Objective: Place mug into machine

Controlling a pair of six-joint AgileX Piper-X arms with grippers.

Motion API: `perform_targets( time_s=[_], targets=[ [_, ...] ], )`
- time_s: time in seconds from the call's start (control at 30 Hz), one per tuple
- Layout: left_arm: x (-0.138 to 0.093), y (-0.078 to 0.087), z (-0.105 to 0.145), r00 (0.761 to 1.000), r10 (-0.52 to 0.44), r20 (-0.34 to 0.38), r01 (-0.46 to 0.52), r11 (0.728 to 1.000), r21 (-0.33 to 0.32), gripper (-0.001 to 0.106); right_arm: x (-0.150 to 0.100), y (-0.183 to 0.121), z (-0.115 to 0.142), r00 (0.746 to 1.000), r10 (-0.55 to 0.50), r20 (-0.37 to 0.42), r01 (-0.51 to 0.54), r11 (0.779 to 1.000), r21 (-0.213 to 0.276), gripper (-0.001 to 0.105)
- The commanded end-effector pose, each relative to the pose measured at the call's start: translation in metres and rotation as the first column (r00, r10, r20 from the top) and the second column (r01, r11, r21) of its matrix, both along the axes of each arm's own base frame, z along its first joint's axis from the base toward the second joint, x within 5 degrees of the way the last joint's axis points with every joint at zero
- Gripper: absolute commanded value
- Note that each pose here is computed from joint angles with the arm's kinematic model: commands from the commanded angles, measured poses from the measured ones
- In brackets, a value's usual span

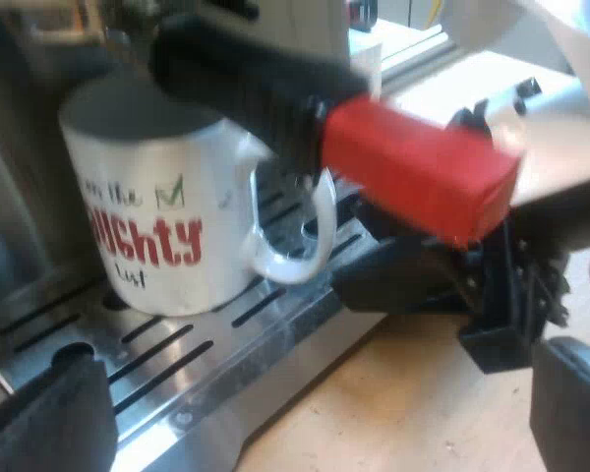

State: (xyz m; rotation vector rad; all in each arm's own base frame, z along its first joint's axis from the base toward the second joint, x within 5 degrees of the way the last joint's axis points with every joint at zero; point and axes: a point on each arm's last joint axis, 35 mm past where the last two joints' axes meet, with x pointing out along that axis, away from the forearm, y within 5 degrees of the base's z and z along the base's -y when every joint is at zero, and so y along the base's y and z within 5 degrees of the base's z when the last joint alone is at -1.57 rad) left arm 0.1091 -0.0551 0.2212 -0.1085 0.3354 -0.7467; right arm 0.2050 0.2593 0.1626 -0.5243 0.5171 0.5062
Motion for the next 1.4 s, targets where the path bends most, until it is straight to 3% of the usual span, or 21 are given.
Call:
perform_targets(
  time_s=[0.03,0.23,0.43,0.63,0.7,0.8,0.9,1.2,1.4],
  targets=[
    [-0.006,0.002,0.011,1.0,-0.005,0.01,0.005,1.0,-0.005,0.087,-0.007,-0.003,0.009,1.0,0.016,0.002,-0.016,1.0,-0.012,0.052],
    [-0.019,0.007,0.031,1.0,-0.005,0.03,0.005,1.0,-0.012,0.087,-0.031,-0.006,0.029,0.997,0.062,0.039,-0.063,0.998,0.025,0.052],
    [-0.031,0.011,0.056,0.999,-0.005,0.051,0.006,1.0,-0.02,0.087,-0.049,-0.007,0.046,0.994,0.09,0.063,-0.092,0.996,0.022,0.052],
    [-0.04,0.014,0.081,0.997,-0.004,0.075,0.006,1.0,-0.029,0.087,-0.067,-0.012,0.076,0.986,0.127,0.104,-0.137,0.986,0.091,0.052],
    [-0.044,0.016,0.091,0.996,-0.003,0.094,0.007,0.999,-0.036,0.087,-0.071,-0.015,0.086,0.984,0.131,0.124,-0.146,0.982,0.121,0.048],
    [-0.046,0.017,0.099,0.993,-0.002,0.117,0.008,0.999,-0.044,0.087,-0.08,-0.022,0.107,0.977,0.14,0.164,-0.169,0.969,0.181,0.02],
    [-0.047,0.017,0.101,0.992,-0.004,0.125,0.01,0.999,-0.047,0.087,-0.083,-0.024,0.117,0.972,0.14,0.191,-0.182,0.957,0.225,0.0],
    [-0.047,0.017,0.103,0.99,-0.002,0.14,0.01,0.998,-0.057,0.087,-0.076,-0.012,0.13,0.954,0.061,0.293,-0.165,0.924,0.345,0.0],
    [-0.048,0.017,0.107,0.989,-0.001,0.148,0.01,0.998,-0.064,0.087,-0.066,0.006,0.131,0.937,0.033,0.349,-0.149,0.938,0.314,0.0]
  ],
)
